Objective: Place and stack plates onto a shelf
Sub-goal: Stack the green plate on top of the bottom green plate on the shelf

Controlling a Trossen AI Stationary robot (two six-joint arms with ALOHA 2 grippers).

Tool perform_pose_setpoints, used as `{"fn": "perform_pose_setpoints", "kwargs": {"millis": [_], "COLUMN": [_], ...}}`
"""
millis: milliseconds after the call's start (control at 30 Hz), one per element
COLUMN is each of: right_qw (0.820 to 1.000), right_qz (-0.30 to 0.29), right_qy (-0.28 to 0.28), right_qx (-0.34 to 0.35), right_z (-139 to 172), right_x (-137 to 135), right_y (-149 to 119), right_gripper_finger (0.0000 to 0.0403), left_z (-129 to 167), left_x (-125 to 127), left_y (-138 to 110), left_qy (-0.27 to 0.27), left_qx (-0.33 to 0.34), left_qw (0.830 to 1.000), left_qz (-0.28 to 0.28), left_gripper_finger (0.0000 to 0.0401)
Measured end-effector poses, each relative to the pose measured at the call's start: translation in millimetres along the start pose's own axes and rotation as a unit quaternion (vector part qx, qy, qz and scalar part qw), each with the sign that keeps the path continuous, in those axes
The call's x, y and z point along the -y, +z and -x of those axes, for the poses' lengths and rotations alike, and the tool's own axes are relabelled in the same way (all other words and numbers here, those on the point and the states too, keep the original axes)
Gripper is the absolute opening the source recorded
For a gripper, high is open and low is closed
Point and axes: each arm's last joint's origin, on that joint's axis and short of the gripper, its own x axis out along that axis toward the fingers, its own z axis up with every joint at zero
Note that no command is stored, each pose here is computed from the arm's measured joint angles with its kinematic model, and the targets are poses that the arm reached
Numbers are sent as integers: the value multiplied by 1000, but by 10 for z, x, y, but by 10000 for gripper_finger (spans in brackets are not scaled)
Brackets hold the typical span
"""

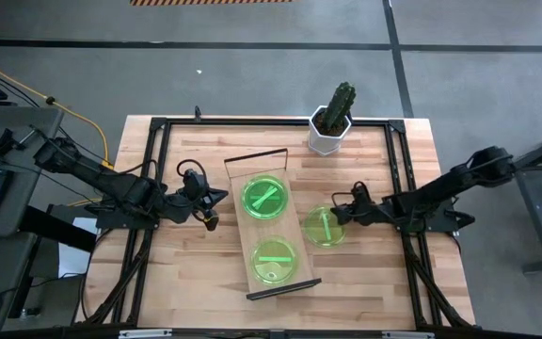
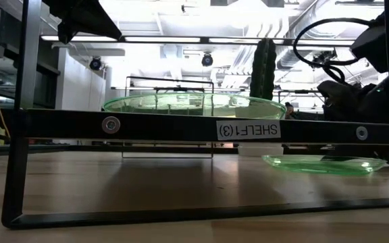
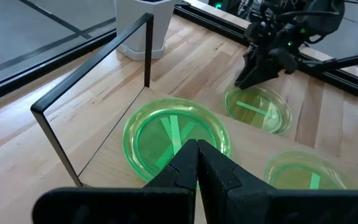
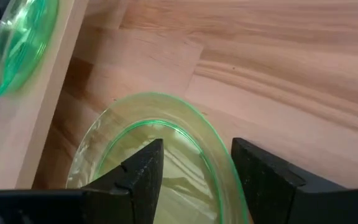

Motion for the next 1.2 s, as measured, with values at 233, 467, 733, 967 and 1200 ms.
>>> {"fn": "perform_pose_setpoints", "kwargs": {"millis": [233, 467, 733, 967, 1200], "right_qw": [999, 997, 999, 991, 981], "right_qz": [39, 54, 8, -24, -58], "right_qy": [-27, -53, 2, 114, 182], "right_qx": [8, 18, -31, -66, -38], "right_z": [-78, -109, 29, 184, 292], "right_x": [-46, -13, -87, -100, -25], "right_y": [-87, -153, -112, -59, 1], "right_gripper_finger": [172, 36, 2, 0, 0], "left_z": [0, 0, 0, 0, 0], "left_x": [0, 0, 4, 4, 7], "left_y": [0, -1, -4, -5, -7], "left_qy": [0, 0, -7, -7, -13], "left_qx": [0, -1, -6, -7, -11], "left_qw": [1000, 1000, 1000, 1000, 1000], "left_qz": [-1, -1, -2, -10, -10], "left_gripper_finger": [0, 0, 0, 0, 0]}}
